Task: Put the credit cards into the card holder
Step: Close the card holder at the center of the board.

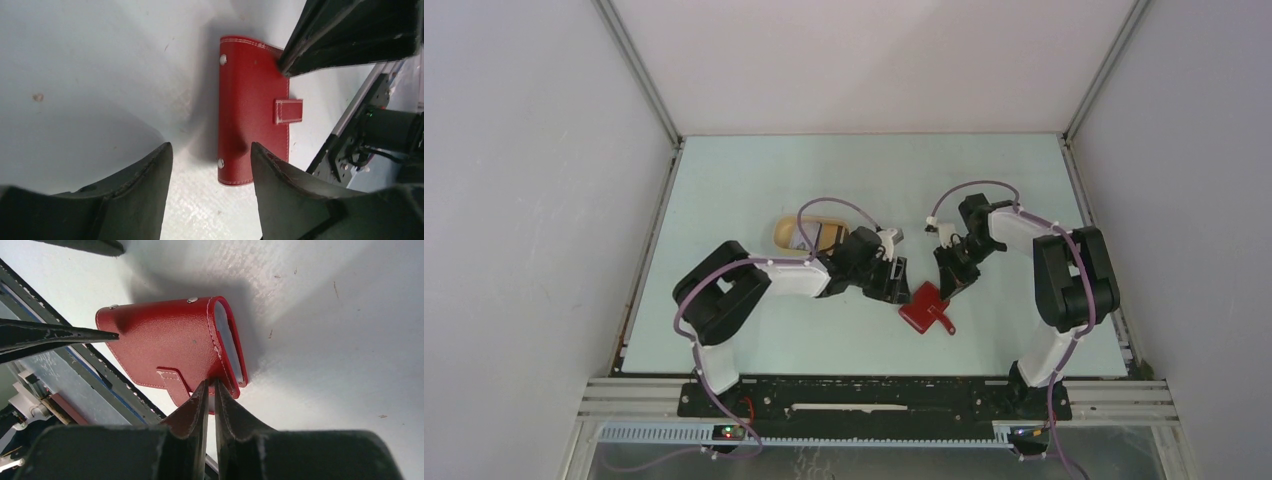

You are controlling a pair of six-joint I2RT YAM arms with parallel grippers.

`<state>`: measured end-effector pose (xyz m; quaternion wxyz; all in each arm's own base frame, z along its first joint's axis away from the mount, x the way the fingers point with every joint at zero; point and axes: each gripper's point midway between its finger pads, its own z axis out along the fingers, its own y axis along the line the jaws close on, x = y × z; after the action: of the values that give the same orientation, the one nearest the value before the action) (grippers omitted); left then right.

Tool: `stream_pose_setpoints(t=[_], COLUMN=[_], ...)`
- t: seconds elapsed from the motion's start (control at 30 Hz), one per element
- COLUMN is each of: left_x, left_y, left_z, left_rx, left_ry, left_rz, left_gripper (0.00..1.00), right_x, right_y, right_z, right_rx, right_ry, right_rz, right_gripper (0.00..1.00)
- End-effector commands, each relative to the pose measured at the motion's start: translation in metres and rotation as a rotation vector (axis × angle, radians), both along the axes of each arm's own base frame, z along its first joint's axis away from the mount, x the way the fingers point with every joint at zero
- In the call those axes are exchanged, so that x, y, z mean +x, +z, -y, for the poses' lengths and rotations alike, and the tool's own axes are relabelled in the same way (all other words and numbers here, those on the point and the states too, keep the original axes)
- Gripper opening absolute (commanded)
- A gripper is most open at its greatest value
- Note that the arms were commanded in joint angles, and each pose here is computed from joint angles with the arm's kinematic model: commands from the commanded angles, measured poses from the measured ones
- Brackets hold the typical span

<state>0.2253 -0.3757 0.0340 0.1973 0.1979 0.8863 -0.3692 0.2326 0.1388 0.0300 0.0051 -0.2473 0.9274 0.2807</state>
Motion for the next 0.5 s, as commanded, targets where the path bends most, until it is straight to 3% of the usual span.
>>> stream_pose_setpoints(t=[0.0, 0.47], left_x=[-0.004, -0.032], left_y=[-0.002, -0.023], left_z=[0.012, 0.033], left_rx=[-0.03, -0.077], left_ry=[-0.005, -0.079], left_rz=[-0.075, -0.243], left_gripper=[0.64, 0.6], right_x=[0.001, 0.0], right_y=[-0.015, -0.017], right_z=[0.02, 0.02], right_rx=[-0.127, -0.135], right_ry=[0.012, 0.023], right_rz=[-0.002, -0.002], right_gripper=[0.17, 0.17])
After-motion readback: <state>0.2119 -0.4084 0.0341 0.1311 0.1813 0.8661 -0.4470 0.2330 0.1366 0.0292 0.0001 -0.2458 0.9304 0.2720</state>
